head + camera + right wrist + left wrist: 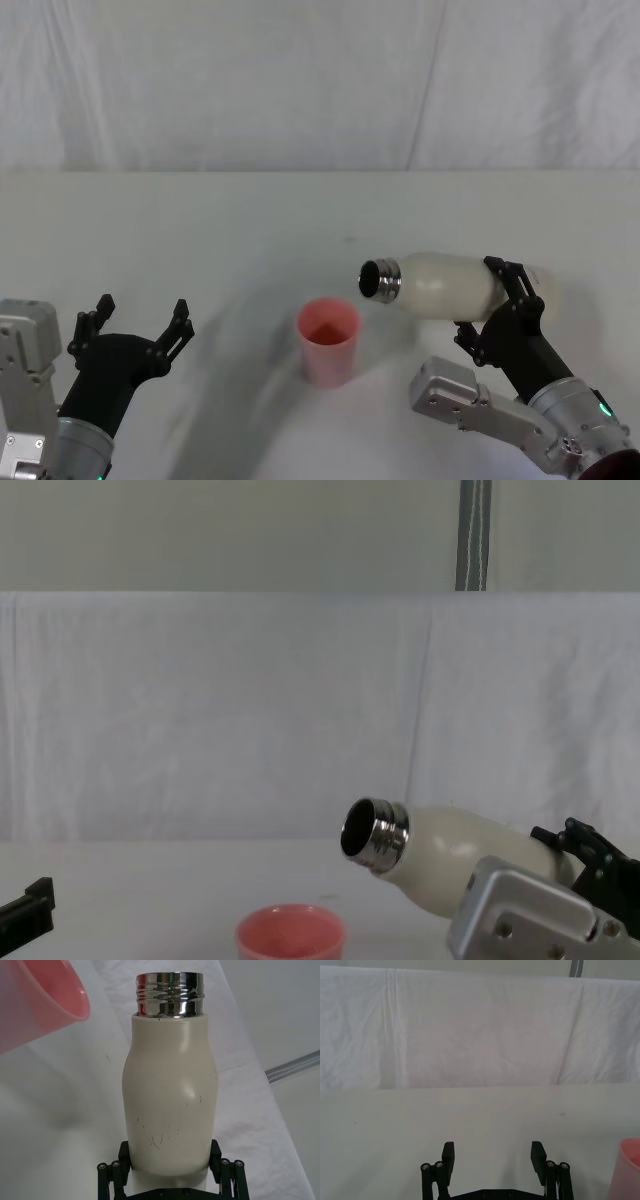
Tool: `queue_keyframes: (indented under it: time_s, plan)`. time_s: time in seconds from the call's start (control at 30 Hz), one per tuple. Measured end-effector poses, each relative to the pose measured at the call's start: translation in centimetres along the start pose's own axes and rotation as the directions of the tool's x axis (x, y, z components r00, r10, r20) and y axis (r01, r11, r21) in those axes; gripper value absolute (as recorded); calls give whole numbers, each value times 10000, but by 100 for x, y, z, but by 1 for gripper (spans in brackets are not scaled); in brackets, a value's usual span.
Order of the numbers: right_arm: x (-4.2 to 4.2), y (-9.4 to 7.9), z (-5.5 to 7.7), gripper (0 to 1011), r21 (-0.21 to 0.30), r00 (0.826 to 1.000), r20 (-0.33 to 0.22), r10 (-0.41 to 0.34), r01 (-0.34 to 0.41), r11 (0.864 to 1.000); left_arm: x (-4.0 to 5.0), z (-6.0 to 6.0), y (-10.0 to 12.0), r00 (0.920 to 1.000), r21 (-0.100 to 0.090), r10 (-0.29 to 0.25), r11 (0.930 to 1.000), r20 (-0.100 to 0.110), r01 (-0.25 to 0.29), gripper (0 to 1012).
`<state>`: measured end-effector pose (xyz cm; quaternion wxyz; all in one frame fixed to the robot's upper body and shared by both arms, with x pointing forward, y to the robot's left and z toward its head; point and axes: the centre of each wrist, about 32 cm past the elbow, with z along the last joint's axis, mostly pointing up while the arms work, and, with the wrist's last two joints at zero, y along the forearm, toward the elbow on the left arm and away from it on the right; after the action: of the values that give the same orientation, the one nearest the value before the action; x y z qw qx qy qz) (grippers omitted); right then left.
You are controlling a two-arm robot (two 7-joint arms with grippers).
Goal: Grasp the thermos with one hand and pour water into the cup lid.
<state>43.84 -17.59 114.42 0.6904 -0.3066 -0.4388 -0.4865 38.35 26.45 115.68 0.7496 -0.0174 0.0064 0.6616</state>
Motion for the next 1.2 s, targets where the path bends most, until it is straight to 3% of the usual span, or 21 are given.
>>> queue_keyframes:
  time_s: [0.43,1.2]
  plan:
    - [50,63,20,949,252,9966,817,103,-124,9996,0,0,0,10000,0,0,10000,0,0,1001]
    - [211,142,116,949,518,9859,1651,254,-343,9981,0,0,0,10000,0,0,10000,0,0,1001]
